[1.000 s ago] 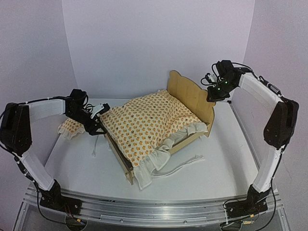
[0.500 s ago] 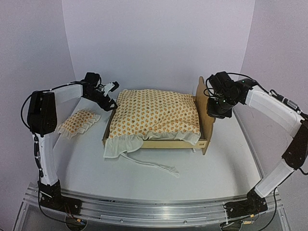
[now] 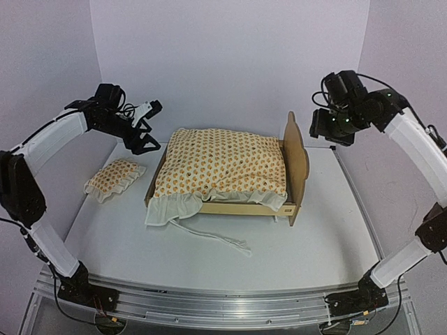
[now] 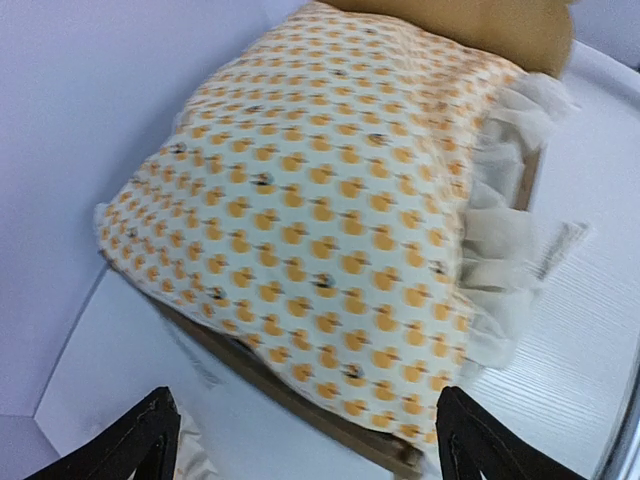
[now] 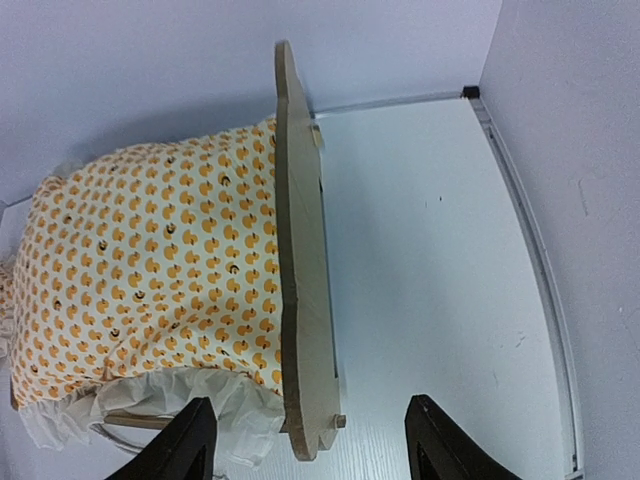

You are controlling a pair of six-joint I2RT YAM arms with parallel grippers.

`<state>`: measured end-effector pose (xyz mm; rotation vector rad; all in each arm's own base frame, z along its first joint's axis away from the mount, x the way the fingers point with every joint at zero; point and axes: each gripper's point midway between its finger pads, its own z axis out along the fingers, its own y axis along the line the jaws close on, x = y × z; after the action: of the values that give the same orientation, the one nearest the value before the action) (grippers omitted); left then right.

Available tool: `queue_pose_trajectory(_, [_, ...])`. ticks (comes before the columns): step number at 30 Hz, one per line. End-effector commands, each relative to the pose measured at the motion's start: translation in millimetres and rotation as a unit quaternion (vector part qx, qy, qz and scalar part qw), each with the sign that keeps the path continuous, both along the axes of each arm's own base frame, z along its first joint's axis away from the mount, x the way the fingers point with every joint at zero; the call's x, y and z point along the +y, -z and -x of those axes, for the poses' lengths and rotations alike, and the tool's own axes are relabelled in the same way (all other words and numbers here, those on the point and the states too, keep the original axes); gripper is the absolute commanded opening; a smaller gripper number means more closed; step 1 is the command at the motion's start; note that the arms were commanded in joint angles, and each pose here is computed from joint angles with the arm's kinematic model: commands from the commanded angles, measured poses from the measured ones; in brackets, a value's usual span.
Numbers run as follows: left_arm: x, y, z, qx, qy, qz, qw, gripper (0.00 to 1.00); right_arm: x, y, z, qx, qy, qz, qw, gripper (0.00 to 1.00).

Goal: Set up the pet bed

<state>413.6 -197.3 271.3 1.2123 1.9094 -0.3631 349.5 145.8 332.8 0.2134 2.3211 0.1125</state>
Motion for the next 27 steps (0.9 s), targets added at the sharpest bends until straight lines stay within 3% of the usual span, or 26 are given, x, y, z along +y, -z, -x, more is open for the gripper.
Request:
queue_pose_trajectory(1, [-28.2, 50.9, 97.8, 0.084, 0.117, -0.068, 0.987, 0.89, 36.4, -31.2, 26.9, -0.010, -0.084, 0.022, 0.996, 0.63])
queue_pose_trajectory(6, [-34.0, 83.6, 105.3, 0.091, 0.127, -0.112, 0.981, 0.93, 128.9, 32.3, 30.9, 0.067, -0.185, 0.051, 0.979, 0.66])
queue_pose_trajectory(9, [-36.0, 101.6, 100.4, 0.085, 0.126, -0.144, 0.978, 0.94, 154.8, 69.2, 30.8, 0.114, -0.195, 0.042, 0.973, 0.79])
queue_pose_trajectory(12, [-42.9, 125.5, 97.5, 0.081, 0.131, -0.176, 0.972, 0.95, 158.9, 104.3, 23.4, 0.147, -0.182, 0.069, 0.970, 0.89])
queue_pose_trajectory(19, [-38.5, 159.5, 85.9, 0.068, 0.122, -0.224, 0.964, 0.91, 105.9, 178.1, 11.5, 0.258, -0.089, 0.098, 0.957, 0.90])
queue_pose_trajectory(23, [-35.1, 168.5, 86.9, 0.072, 0.120, -0.233, 0.962, 0.75, 104.4, 205.6, 11.7, 0.300, -0.094, 0.090, 0.945, 0.89])
queue_pose_trajectory(27, [-41.3, 157.5, 84.7, 0.080, 0.114, -0.217, 0.966, 0.37, 111.4, 230.4, 12.9, 0.333, -0.100, 0.072, 0.935, 0.87])
